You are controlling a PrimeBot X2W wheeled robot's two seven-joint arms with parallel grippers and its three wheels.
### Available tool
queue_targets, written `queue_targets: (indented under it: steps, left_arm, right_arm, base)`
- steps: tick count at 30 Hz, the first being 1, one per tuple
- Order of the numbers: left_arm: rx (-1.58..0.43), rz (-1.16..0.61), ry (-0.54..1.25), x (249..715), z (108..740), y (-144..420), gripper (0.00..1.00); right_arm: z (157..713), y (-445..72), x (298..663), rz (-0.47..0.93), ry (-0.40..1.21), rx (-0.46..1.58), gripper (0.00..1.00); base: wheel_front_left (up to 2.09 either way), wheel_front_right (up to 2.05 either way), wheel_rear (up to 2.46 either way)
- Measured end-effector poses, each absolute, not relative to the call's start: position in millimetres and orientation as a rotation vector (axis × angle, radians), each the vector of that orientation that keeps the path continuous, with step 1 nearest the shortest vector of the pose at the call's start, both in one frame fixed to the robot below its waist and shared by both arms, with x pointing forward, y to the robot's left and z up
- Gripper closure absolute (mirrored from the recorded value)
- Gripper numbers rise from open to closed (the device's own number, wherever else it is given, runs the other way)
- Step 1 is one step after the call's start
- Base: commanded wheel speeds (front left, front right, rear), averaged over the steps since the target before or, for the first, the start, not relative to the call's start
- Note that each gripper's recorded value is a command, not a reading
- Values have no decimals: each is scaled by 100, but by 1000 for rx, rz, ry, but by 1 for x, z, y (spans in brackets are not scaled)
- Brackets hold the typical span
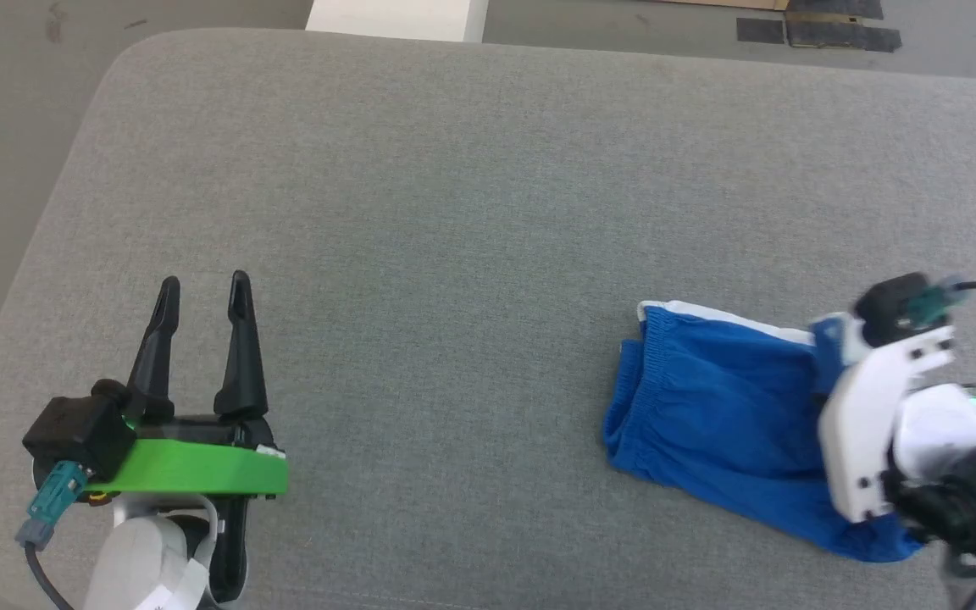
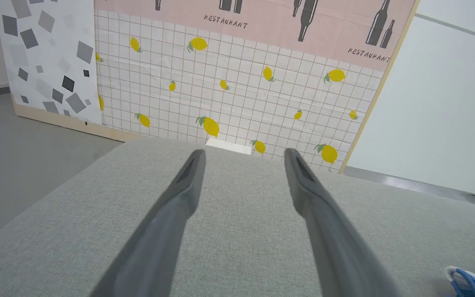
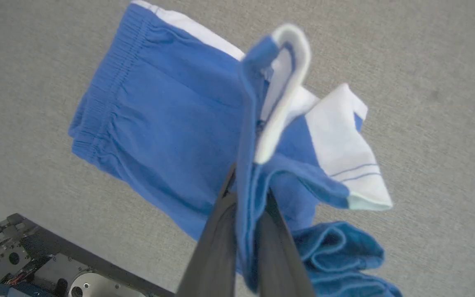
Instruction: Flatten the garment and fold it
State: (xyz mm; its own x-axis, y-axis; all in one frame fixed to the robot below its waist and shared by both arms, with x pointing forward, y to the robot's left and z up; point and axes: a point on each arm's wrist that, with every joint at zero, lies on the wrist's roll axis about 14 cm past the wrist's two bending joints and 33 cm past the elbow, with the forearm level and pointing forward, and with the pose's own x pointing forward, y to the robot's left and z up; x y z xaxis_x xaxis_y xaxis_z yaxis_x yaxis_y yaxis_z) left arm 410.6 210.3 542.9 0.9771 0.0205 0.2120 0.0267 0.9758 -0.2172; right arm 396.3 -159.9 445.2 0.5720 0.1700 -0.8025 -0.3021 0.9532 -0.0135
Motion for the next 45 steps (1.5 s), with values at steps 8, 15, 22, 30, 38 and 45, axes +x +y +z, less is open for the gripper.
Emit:
queue_targets:
  steps: [8, 15, 22, 30, 38, 45]
  left_arm:
    - [-220, 9, -216, 407, 544, 214, 0]
    - [-219, 15, -213, 405, 543, 216, 0]
    - [-220, 12, -210, 405, 542, 215, 0]
    - [-227, 4, -210, 404, 542, 213, 0]
    - [-230, -12, -218, 403, 546, 208, 0]
    - [-221, -32, -237, 406, 552, 202, 0]
  right_arm:
    - [440, -107, 405, 400, 856, -100, 100]
    - [431, -86, 414, 436, 840, -92, 100]
    - [410, -83, 416, 421, 869, -99, 82]
    - [442, -45, 432, 526, 728, -122, 0]
    - [486, -44, 444, 513, 543, -94, 0]
    - [490, -121, 450, 257, 491, -125, 0]
  base:
    - [0, 0, 0]
    - [0, 0, 0]
    - [0, 0, 0]
    - [0, 0, 0]
    - [0, 0, 0]
    - [0, 0, 0]
